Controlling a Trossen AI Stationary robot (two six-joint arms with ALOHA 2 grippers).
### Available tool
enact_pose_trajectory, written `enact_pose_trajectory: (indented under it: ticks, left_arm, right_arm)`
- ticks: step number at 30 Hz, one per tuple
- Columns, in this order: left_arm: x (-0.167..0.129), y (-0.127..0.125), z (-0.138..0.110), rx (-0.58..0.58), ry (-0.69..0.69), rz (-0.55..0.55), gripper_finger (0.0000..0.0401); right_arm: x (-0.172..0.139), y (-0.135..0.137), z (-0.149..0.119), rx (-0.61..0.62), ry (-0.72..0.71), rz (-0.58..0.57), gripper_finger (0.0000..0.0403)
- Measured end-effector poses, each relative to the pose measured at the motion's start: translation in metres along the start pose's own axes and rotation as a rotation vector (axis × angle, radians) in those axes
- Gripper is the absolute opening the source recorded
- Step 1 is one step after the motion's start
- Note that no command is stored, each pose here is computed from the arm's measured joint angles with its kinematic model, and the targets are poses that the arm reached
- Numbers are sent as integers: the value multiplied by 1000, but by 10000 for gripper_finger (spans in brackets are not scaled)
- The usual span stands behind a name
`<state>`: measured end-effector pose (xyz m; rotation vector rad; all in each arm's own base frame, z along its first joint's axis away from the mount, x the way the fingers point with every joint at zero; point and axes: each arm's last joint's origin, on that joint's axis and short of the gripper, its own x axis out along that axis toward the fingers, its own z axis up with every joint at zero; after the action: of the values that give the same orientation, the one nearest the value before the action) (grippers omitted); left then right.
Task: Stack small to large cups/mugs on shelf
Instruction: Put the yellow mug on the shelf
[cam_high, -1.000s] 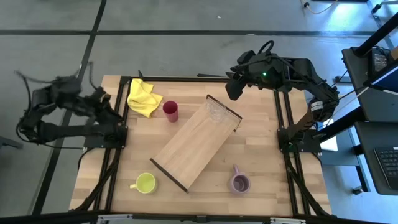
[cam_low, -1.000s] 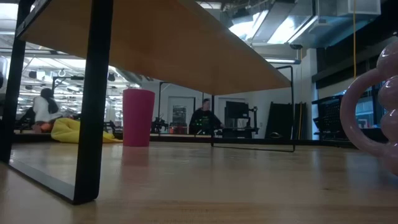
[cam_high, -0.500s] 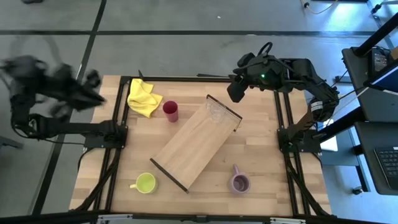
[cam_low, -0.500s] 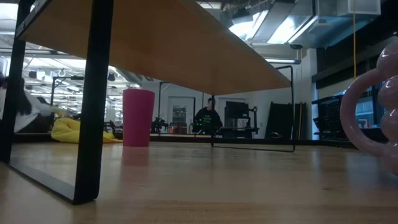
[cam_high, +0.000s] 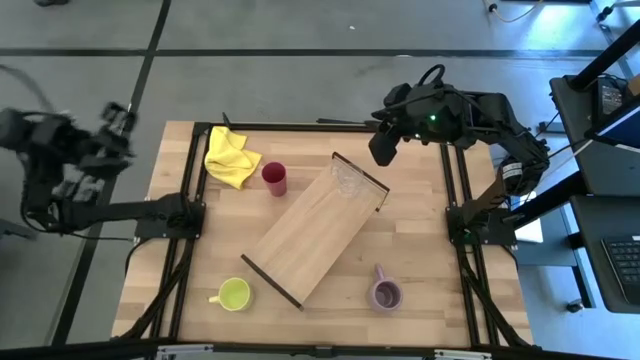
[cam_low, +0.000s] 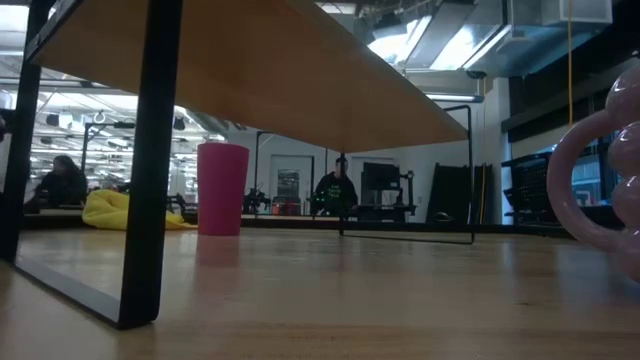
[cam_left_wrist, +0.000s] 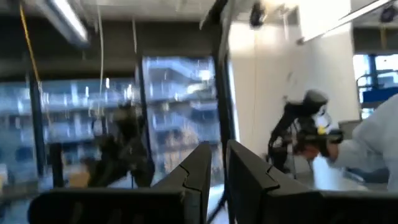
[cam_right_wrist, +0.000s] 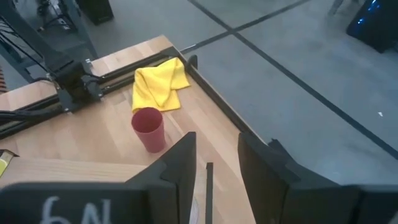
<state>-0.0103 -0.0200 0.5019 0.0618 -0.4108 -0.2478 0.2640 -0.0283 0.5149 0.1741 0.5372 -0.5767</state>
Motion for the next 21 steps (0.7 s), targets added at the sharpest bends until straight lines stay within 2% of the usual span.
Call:
enact_pose_trajectory:
  ticks: [2,4,6,9,12,14,18,21]
  left_arm:
    - [-8,-3,-1,14,-46,51,45]
    - [-3,3,-10,-15,-100,71,45]
    - [10,10,-22,-63,-135,-44,45]
    - [31,22,-54,-190,-83,-224,45]
    - [56,38,-104,-407,9,-261,45]
    - [70,43,-132,-524,17,-317,45]
    - [78,30,-151,-608,-172,-455,45]
    - [83,10,-169,-743,-188,-522,45]
  right_arm:
    - [-1,-1,0,1,-1,3,120]
    - [-2,-1,0,1,-3,3,120]
    - [-2,-1,0,0,-4,3,120]
    - [-2,-1,0,-1,-4,3,120]
    - [-2,-1,0,2,-3,4,120]
    - [-2,-1,0,5,3,21,120]
    - [-5,-2,-1,12,10,37,120]
    - [-6,-2,-1,4,13,43,120]
